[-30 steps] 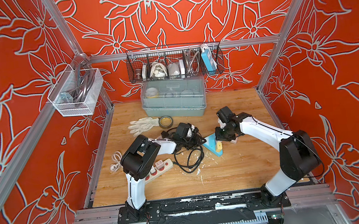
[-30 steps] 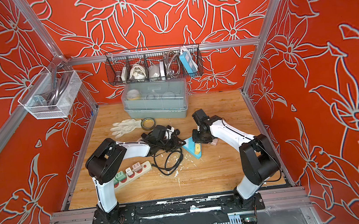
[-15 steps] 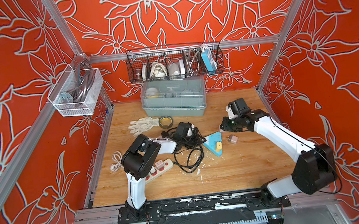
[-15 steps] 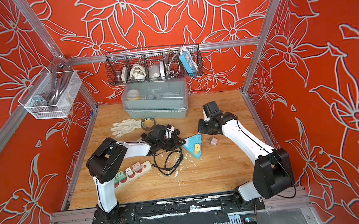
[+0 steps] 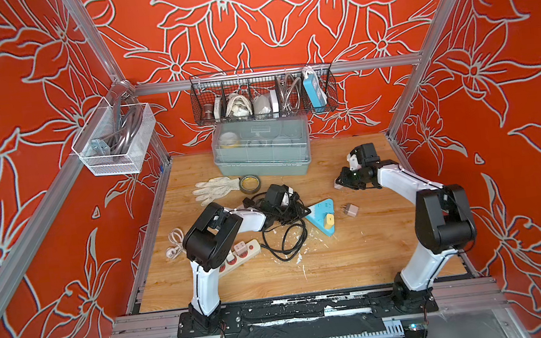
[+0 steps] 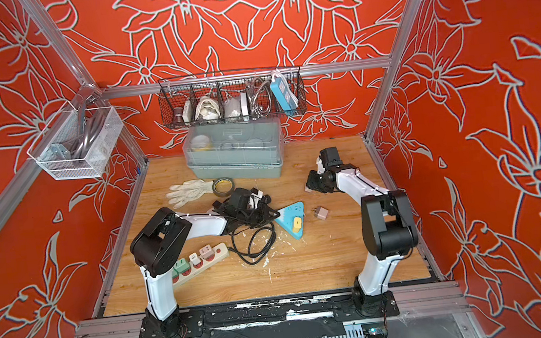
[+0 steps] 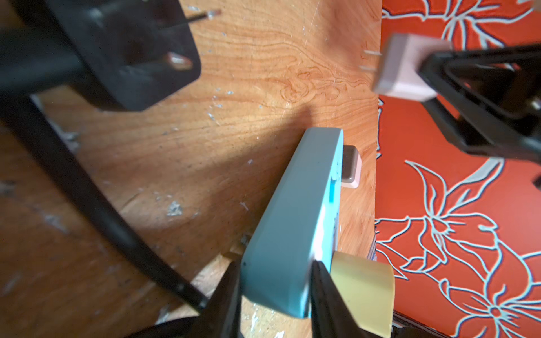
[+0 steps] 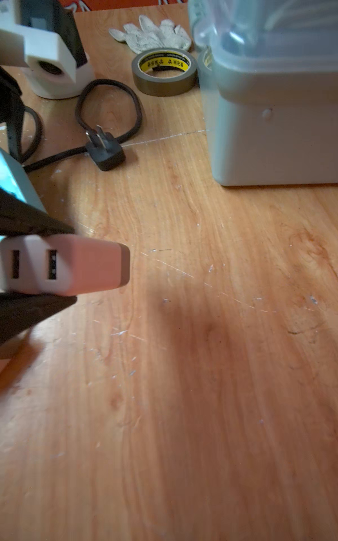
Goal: Pull the plug off the socket
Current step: Place the plug at the center of the board, then remove the plug from the socket.
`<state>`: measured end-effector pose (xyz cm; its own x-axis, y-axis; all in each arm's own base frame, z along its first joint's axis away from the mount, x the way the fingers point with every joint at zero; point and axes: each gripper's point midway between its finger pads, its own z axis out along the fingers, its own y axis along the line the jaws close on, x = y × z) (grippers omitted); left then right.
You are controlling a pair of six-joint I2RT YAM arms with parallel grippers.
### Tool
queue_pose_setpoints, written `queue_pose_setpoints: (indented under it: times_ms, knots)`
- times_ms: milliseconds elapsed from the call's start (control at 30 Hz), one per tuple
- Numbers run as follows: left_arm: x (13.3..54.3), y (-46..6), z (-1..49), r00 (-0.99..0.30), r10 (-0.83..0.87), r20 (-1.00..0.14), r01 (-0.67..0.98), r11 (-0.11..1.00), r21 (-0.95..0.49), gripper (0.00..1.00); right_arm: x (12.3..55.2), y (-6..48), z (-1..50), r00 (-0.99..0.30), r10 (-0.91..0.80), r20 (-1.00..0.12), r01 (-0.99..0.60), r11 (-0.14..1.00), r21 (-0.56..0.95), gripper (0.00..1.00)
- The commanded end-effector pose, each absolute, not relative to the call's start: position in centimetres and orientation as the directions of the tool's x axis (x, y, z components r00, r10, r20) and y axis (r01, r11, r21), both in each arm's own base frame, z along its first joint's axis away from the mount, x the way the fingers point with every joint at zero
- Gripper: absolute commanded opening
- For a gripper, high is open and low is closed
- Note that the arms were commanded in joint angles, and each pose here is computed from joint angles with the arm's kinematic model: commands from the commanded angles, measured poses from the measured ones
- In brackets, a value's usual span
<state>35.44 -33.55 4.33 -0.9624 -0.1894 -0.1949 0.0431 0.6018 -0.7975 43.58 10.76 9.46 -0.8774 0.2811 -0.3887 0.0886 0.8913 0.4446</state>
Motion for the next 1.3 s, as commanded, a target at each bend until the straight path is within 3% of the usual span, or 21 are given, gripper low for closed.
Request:
queue_pose_setpoints:
  times_ms: [0, 133, 433, 867, 967, 1267]
  knots:
    - [30.4, -27.4, -5.2, -0.977, -0.212, -0.002, -0.177, 0.819, -0.545, 0.25, 46.7, 12.0, 10.4, -0.864, 0.293, -0.409, 0.036, 0.847, 0.53, 0.13]
    - [30.2, -28.0, -4.8, -0.979, -0.206, -0.007, -0.167, 0.812, -0.559, 0.25, 47.8, 11.8, 8.5, -0.867, 0.313, -0.388, 0.066, 0.844, 0.533, 0.21]
    - [30.3, -28.4, -4.9, -0.979, -0.206, -0.012, -0.163, 0.807, -0.567, 0.25, 47.4, 8.5, 8.1, -0.863, 0.337, -0.377, 0.174, 0.898, 0.404, 0.55]
    - [30.7, -28.8, -4.0, -0.978, -0.209, -0.026, -0.156, 0.799, -0.581, 0.26, 38.8, 8.9, 11.5, -0.901, 0.347, -0.26, 0.232, 0.892, 0.388, 0.56]
    - [30.7, -28.9, -3.9, -0.977, -0.213, -0.023, -0.159, 0.793, -0.588, 0.27, 36.3, 10.5, 12.6, -0.927, 0.301, -0.223, 0.181, 0.881, 0.437, 0.57]
    - [30.9, -29.0, -4.3, -0.977, -0.214, -0.013, -0.166, 0.795, -0.584, 0.27, 31.6, 12.1, 12.4, -0.958, 0.175, -0.229, 0.092, 0.938, 0.333, 0.67]
